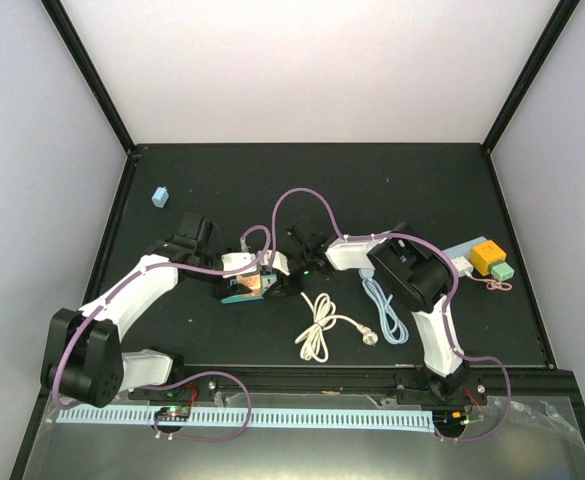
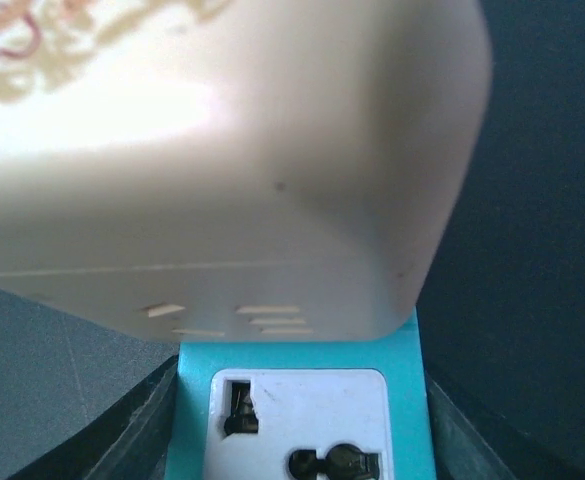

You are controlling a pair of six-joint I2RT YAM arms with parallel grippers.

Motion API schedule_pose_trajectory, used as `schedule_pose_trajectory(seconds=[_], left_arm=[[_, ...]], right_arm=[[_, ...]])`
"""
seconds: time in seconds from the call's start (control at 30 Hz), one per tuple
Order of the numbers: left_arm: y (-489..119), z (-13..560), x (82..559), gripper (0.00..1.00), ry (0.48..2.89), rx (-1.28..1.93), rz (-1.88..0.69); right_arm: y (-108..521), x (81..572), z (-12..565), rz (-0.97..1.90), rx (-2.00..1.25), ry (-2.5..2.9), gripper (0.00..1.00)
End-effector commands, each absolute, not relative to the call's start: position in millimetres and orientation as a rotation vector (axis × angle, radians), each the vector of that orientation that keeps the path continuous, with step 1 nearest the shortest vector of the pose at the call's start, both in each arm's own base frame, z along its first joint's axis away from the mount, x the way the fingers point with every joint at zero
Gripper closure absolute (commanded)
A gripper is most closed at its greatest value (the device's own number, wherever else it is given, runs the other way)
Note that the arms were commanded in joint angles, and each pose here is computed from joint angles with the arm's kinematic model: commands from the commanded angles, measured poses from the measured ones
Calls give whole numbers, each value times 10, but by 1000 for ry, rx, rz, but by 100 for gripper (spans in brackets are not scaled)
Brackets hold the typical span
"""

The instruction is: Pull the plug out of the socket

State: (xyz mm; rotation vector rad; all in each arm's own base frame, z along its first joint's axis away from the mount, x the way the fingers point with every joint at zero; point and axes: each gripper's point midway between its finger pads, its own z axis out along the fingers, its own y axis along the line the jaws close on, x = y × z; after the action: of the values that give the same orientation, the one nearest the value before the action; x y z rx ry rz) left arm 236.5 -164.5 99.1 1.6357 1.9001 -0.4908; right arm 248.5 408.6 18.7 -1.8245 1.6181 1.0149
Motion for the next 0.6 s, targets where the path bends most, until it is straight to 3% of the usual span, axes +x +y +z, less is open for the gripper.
schedule_pose_trajectory(seconds=[0.0, 0.23, 0.57], left_arm=[[-1812, 1263, 2514, 87, 1863, 1579, -593], [-1869, 1396, 2610, 87, 1912, 1490, -710], [-1814, 1505, 2458, 88, 1760, 1584, -612]], right_arm=[[3689, 2422, -462, 910, -1858, 1935, 99], [3686, 2424, -460, 904, -1862, 1930, 99], [3693, 2426, -464, 907, -1858, 1935, 99]])
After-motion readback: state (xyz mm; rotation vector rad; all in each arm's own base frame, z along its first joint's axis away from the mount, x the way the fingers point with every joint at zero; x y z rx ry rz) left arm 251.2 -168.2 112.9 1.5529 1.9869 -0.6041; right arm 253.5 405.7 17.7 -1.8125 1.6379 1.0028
